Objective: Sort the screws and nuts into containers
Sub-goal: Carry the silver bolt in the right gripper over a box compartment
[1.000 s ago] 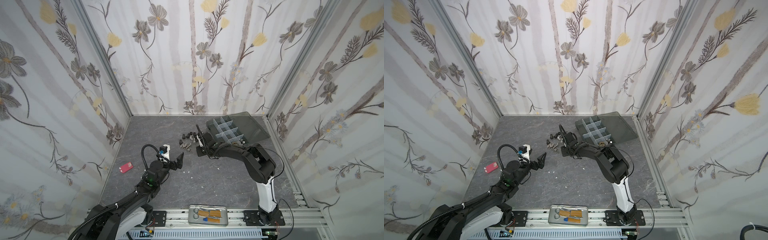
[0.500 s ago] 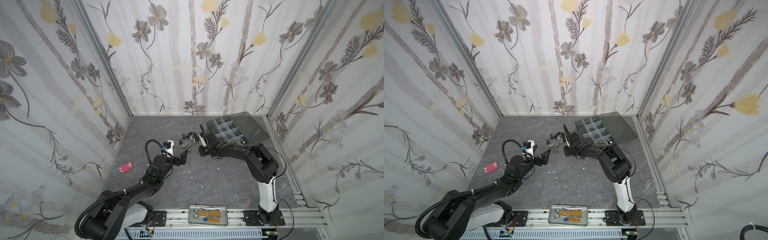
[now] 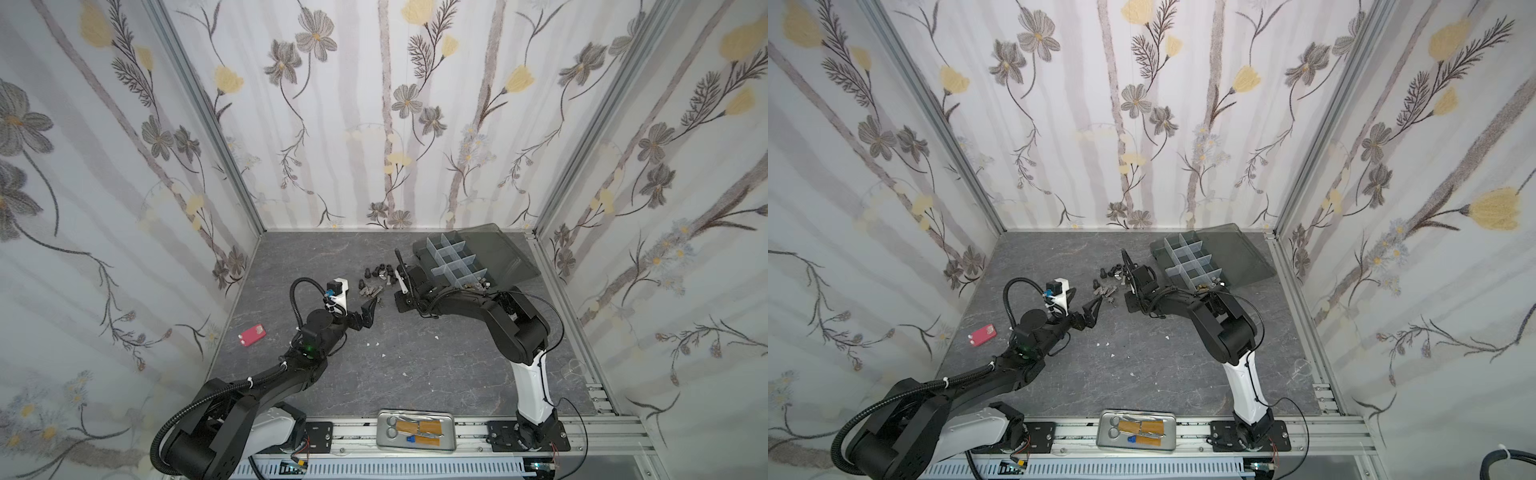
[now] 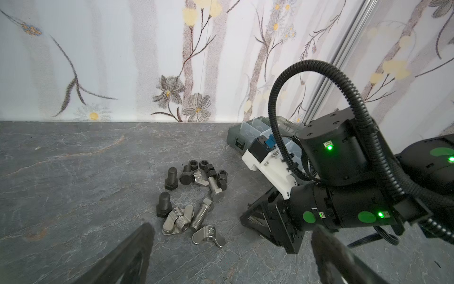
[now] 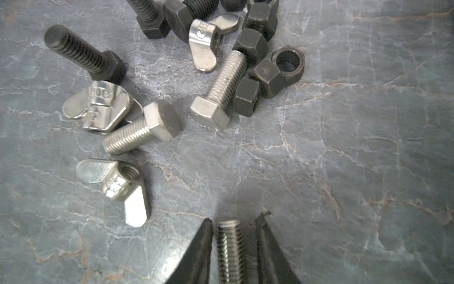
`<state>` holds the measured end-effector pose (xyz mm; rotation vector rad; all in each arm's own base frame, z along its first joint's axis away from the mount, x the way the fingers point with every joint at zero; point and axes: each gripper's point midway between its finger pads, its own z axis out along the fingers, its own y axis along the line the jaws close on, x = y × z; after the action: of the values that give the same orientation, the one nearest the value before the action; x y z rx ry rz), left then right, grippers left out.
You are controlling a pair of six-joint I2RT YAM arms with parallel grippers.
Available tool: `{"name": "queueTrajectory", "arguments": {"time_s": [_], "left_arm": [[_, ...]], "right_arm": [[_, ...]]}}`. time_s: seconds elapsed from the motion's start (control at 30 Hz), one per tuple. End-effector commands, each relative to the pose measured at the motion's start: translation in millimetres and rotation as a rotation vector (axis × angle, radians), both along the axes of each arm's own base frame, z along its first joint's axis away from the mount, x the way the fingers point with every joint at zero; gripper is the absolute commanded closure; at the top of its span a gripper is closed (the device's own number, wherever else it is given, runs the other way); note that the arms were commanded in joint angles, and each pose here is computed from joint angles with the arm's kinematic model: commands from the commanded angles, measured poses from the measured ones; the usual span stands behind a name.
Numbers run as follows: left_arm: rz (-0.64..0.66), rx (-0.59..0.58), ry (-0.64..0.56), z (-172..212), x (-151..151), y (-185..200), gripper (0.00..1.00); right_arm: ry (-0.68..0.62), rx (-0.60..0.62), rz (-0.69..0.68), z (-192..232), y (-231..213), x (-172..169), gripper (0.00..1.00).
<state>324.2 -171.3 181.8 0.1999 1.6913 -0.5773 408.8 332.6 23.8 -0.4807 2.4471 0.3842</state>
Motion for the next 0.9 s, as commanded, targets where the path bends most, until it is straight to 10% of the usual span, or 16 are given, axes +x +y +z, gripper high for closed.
{"name": "queueTrajectory", "arguments": {"time_s": [0.0,0.5,0.87], "left_arm": [[0.003,-0.014,-0.036,11.9,2.8,-0.4,0.0],[-0.013,-0.018,-0.066,30.7,14.0,-9.3,0.0],[-0.374,0.07,-0.075,27.8,-13.2,-88.7,0.0]], "right_arm": [[0.024,-0.056,-0.004,-9.8,-10.1,-4.8,0.83],[-0.046,0.185,-0.049,70.4,-16.9,20.4,0.94],[-0.111,0.197,-0.228,107.1,-125.5,68.2,0.95]]}}
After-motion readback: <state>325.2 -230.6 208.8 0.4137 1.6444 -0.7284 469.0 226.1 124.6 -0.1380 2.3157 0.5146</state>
